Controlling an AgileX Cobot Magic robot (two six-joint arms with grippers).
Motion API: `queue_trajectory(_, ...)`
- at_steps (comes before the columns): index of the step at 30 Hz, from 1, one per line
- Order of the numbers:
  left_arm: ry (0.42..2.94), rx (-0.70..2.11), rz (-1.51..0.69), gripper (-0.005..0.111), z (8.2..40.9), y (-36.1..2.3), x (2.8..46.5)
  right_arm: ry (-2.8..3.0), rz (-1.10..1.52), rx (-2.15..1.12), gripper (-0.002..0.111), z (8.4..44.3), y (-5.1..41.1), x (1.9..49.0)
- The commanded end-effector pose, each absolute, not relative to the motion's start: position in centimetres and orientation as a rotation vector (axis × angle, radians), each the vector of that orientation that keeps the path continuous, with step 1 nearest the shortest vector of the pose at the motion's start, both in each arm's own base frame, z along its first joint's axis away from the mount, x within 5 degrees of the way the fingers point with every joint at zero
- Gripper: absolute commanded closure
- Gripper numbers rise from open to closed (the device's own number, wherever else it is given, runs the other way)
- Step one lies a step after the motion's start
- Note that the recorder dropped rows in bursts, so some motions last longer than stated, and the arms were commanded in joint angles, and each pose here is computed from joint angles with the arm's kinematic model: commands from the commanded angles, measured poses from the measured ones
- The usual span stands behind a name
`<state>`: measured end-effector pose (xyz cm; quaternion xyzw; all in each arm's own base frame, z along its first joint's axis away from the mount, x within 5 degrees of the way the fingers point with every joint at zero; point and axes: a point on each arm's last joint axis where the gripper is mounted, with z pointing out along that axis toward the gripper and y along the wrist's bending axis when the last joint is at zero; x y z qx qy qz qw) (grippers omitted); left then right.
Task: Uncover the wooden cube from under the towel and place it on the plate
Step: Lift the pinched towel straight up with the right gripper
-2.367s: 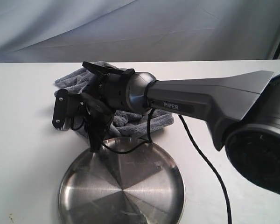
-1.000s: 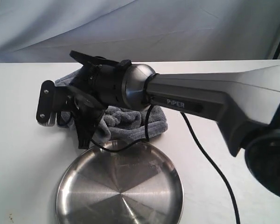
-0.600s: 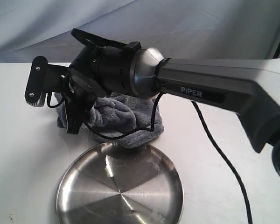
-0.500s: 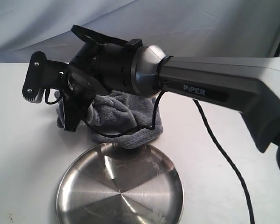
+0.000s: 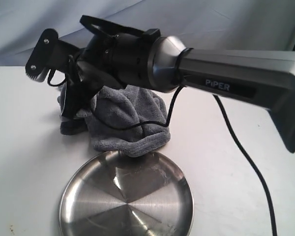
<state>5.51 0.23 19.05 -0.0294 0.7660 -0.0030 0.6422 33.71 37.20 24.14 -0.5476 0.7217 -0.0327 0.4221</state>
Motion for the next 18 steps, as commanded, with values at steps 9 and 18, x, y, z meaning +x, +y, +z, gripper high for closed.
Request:
queue_trajectory(9,1.744,-0.073,-0.014,0.107,18.9,0.2,5.5,1.898,0.02,-1.079,0.108,27.5,33.4,36.6)
queue_trajectory(18,1.744,-0.073,-0.014,0.107,18.9,0.2,5.5,1.942,0.071,-0.91,0.108,29.4,30.8,38.1)
